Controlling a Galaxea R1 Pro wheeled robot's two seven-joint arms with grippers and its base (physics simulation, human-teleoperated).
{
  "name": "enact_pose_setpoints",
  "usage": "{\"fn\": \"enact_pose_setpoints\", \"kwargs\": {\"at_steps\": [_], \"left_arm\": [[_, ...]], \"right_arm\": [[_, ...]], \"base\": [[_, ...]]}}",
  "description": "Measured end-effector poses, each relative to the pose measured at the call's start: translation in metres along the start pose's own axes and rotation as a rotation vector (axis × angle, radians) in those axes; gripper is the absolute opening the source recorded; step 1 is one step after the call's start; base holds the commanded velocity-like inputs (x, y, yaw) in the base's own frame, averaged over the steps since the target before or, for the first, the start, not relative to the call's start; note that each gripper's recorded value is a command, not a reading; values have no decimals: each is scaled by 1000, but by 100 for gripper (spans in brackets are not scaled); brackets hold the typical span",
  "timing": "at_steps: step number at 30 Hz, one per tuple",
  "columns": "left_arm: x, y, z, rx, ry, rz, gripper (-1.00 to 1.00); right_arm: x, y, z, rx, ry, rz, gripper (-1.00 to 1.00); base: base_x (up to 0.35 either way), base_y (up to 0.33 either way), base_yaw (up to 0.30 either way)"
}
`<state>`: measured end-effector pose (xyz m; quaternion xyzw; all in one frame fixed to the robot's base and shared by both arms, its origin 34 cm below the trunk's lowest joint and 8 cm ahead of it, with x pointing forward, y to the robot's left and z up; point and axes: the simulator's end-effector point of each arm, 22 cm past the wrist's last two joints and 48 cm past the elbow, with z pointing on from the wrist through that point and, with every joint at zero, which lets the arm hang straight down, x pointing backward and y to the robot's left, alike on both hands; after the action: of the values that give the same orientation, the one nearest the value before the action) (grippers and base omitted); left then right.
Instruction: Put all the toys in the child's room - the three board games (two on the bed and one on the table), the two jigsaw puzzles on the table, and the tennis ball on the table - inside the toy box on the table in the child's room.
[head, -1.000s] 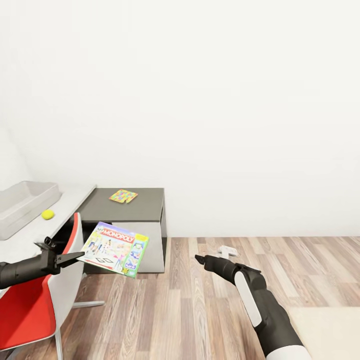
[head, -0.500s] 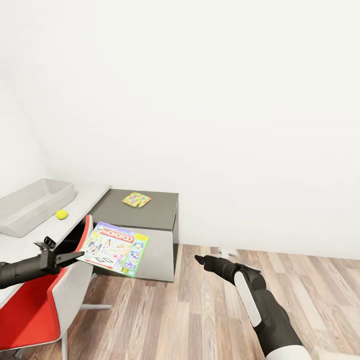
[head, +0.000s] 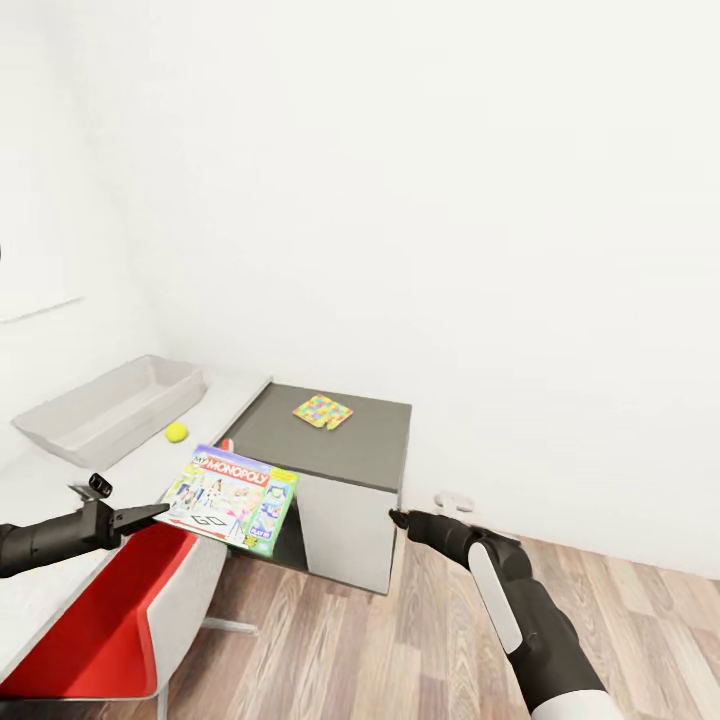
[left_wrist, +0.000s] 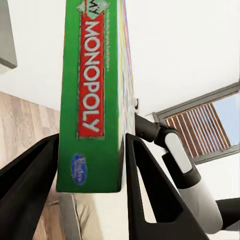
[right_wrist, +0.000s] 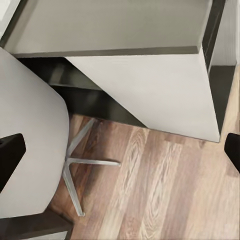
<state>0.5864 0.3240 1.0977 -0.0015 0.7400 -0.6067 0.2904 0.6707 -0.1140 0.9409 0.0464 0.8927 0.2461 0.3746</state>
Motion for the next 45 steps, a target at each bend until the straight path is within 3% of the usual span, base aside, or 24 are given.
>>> {"fn": "enact_pose_setpoints", "kwargs": {"at_steps": [15, 45], "left_arm": [[0, 0, 1, 0, 2, -1, -100], [1, 1, 1, 0, 3, -1, -100]], "right_arm": [[1, 0, 1, 0, 2, -2, 100], [3, 5, 1, -6, 7, -14, 100]], "base": [[319, -22, 292], [302, -153, 278]]}}
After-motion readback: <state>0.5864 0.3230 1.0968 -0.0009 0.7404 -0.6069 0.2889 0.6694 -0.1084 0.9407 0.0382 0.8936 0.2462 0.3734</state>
